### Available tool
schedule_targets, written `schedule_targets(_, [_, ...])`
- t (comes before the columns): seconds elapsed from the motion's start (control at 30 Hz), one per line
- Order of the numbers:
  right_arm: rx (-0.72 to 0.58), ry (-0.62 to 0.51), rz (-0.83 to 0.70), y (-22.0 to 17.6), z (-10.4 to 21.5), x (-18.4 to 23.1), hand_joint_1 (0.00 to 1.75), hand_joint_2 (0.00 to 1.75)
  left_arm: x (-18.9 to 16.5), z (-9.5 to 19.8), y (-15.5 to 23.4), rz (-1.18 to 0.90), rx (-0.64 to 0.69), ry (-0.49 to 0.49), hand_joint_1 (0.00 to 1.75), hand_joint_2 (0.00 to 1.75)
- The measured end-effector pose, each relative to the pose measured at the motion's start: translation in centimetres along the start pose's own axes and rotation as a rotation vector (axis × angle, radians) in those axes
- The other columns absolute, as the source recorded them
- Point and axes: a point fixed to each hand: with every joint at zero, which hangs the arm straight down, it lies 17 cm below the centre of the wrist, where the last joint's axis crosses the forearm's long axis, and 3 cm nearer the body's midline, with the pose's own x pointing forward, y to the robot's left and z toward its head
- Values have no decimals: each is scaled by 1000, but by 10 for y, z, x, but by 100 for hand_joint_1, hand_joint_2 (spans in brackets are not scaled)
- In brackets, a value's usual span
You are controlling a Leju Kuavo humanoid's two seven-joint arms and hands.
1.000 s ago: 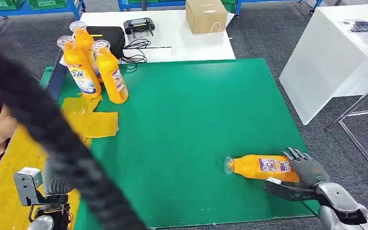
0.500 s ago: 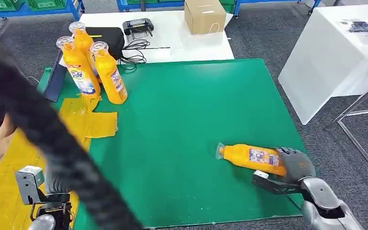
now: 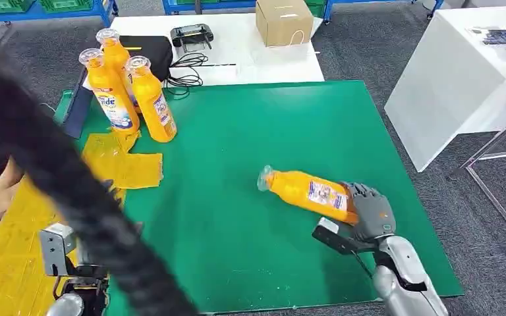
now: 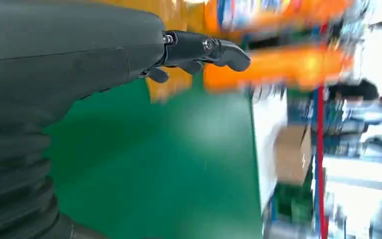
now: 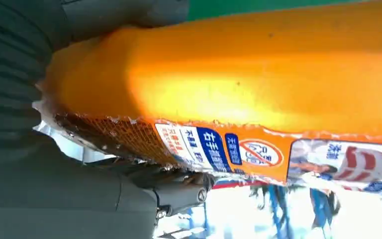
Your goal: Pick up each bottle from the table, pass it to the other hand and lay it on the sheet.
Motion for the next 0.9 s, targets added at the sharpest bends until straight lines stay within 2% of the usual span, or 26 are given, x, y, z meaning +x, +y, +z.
schedule_targets(0.17, [-78, -57, -248, -1, -18, 60, 171, 175, -8, 0, -51, 40, -130, 21, 0, 175])
schedule_targets(0.2, [-84, -64, -286, 0, -21, 70, 168, 175, -9, 0, -56, 45, -143, 24, 0, 175])
schedule_targets(0.23, [-82, -74, -335, 3, -23, 82, 155, 175, -10, 0, -60, 48, -156, 28, 0, 175])
schedule_targets(0.3, [-65, -94, -410, 7, -26, 101, 155, 175, -11, -2, -67, 56, -173, 30, 0, 175])
schedule_targets(0.43, [45, -151, -594, 28, -24, 142, 155, 175, -11, -3, -72, 63, -185, 31, 0, 175])
schedule_targets(0.57, [65, -178, -637, 31, -23, 162, 155, 175, -12, -4, -76, 65, -198, 34, 0, 175])
schedule_targets(0.6, [66, -180, -639, 31, -24, 164, 150, 175, -13, -4, -76, 65, -199, 35, 0, 175])
schedule_targets(0.7, [79, -193, -662, 33, -23, 171, 157, 175, -14, -4, -76, 64, -200, 39, 0, 175])
schedule_targets(0.83, [174, -257, -761, 45, -16, 200, 166, 175, -14, -6, -79, 62, -210, 38, 0, 175])
schedule_targets(0.9, [241, -294, -794, 57, -8, 223, 161, 175, -13, -9, -81, 63, -216, 34, 0, 175])
